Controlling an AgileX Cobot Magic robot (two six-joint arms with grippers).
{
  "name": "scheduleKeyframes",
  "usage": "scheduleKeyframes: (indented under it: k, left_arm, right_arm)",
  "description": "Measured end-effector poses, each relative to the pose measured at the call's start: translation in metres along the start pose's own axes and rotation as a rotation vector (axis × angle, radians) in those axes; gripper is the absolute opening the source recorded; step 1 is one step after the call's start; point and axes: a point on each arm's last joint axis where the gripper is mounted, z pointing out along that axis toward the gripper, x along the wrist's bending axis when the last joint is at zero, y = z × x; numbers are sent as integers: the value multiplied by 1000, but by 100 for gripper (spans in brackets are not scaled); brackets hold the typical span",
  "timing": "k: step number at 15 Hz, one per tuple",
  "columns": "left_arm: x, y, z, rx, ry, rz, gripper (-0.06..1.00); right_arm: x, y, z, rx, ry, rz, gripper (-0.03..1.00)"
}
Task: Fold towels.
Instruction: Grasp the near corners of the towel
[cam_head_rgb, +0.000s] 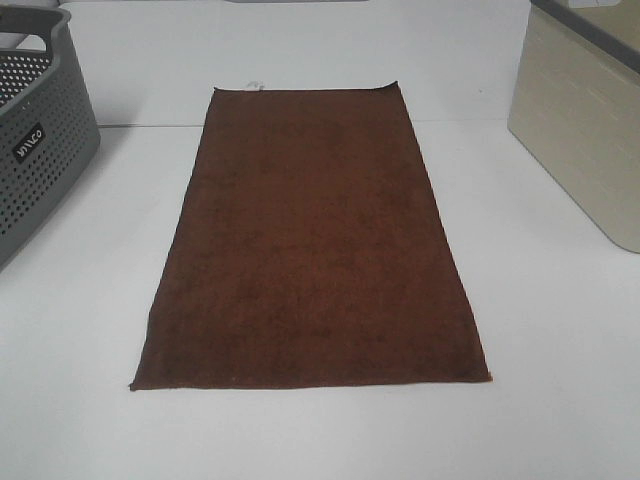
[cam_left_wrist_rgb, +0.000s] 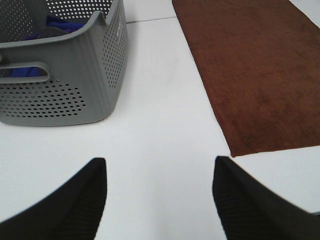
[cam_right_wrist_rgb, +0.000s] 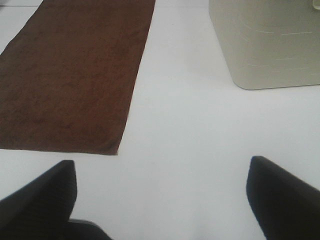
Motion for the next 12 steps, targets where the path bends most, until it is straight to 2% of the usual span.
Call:
scheduleKeyframes:
  k: [4, 7, 8, 10, 12]
  left_arm:
    - [0, 1, 0, -5, 1, 0, 60]
    - [0, 19, -1, -149, -3, -20, 60]
    - [0, 26, 4, -187, -19, -51, 60]
    - [0, 32, 17, -200, -52, -114, 60]
    - [1, 35, 42, -145, -93, -213, 60]
  right_arm:
    - [0, 0, 0, 0, -1, 0, 86]
    - [-2, 9, 2, -3, -18, 30, 80]
    - [-3, 16, 5, 7, -18, 44, 80]
    - [-4, 28, 14, 47, -13, 58, 79]
    - [-3, 45, 27, 121, 21, 98, 78]
